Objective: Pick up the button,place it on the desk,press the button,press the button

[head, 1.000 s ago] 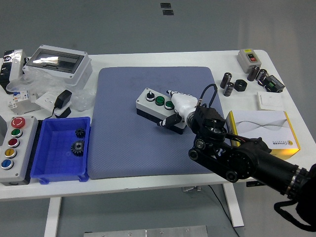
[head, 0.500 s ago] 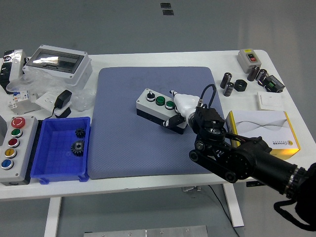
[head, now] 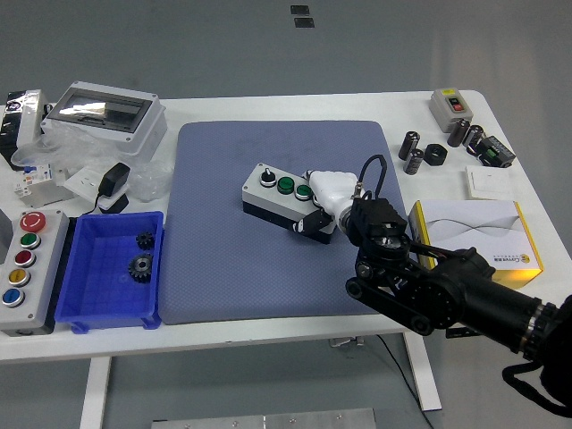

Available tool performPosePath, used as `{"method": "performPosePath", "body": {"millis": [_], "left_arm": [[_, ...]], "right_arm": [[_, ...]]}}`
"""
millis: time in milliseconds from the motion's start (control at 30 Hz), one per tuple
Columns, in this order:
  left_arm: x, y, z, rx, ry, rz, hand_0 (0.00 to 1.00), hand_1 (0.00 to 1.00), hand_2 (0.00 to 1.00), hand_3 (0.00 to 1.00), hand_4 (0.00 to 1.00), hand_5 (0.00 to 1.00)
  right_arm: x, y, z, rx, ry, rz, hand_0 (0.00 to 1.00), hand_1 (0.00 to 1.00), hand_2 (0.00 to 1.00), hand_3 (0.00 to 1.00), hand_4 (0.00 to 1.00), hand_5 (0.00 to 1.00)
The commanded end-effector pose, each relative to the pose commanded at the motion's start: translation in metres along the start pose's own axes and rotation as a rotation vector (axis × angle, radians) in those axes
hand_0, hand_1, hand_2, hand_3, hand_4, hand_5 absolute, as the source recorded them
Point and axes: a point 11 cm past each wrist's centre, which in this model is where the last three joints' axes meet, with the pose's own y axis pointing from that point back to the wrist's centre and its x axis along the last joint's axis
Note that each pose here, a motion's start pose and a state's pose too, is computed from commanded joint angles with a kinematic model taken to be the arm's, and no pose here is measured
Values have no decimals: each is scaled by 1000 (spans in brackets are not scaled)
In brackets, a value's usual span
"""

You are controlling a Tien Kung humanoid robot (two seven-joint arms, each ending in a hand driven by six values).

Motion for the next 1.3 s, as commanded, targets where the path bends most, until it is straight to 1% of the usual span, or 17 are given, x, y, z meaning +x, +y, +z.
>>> {"method": "performPosePath", "body": {"millis": [33,100,200,233,400,433,533,600,633,767,800,833,1000,1033,1200,1233,1300], "left_arm": [[0,0,0,-1,0,0,666,626,553,614,612,189],[-1,0,0,-2,-1,-1,666,626,553,614,612,189],[-1,0,-1,-1,-1,-3,666,626,553,614,612,189],[-2,0,-1,0,0,-3,666,625,557,619,620,196],[-2,0,-2,0,1,-2,666,625,557,619,620,196],[-2,0,-1,-1,1,-2,666,626,559,622,627,216],[-4,0,0,-4,2,-4,666,626,559,622,627,216],[-4,0,0,-3,0,-5,666,626,559,622,627,216],[-5,0,1,-4,-1,-5,666,626,562,625,630,228],[-6,1,2,-5,-4,-6,666,626,562,625,630,228],[-6,1,3,-6,-5,-7,666,626,562,625,630,228],[-6,1,3,-6,-6,-7,666,626,562,626,635,235],[-7,1,4,-9,-9,-8,666,626,562,626,635,235],[-7,1,4,-9,-9,-8,667,626,562,627,640,243],[-7,1,4,-8,-10,-8,667,626,562,627,640,243],[-7,1,5,-8,-10,-8,666,626,563,628,646,267],[-7,1,5,-8,-10,-8,666,626,563,628,646,267]], "right_arm": [[2,1,-1,23,-15,6,94,333,435,428,228,2],[7,5,-1,66,-39,14,94,333,435,428,228,2],[15,13,-1,158,-61,12,94,333,435,428,228,2],[18,16,-1,186,-68,12,96,328,414,362,135,2],[35,39,-2,361,-47,38,96,328,414,362,135,2],[36,43,-1,388,-33,42,102,335,363,302,102,2],[32,58,4,459,12,33,102,335,363,302,102,2],[23,66,15,479,46,12,102,335,363,302,102,2],[19,67,20,478,58,1,111,333,338,288,87,2],[4,68,32,462,76,-38,111,333,338,288,87,2],[2,68,33,460,76,-42,111,333,338,288,87,2],[1,68,34,458,77,-44,137,335,331,293,91,2],[-3,67,34,453,75,-50,137,335,331,293,91,2],[-3,67,34,453,75,-50,485,509,492,442,235,2],[-3,67,34,450,78,-48,485,509,492,442,235,2],[-3,67,34,449,76,-48,735,692,696,677,2,2],[-3,67,35,446,72,-50,735,692,696,677,2,2]]}}
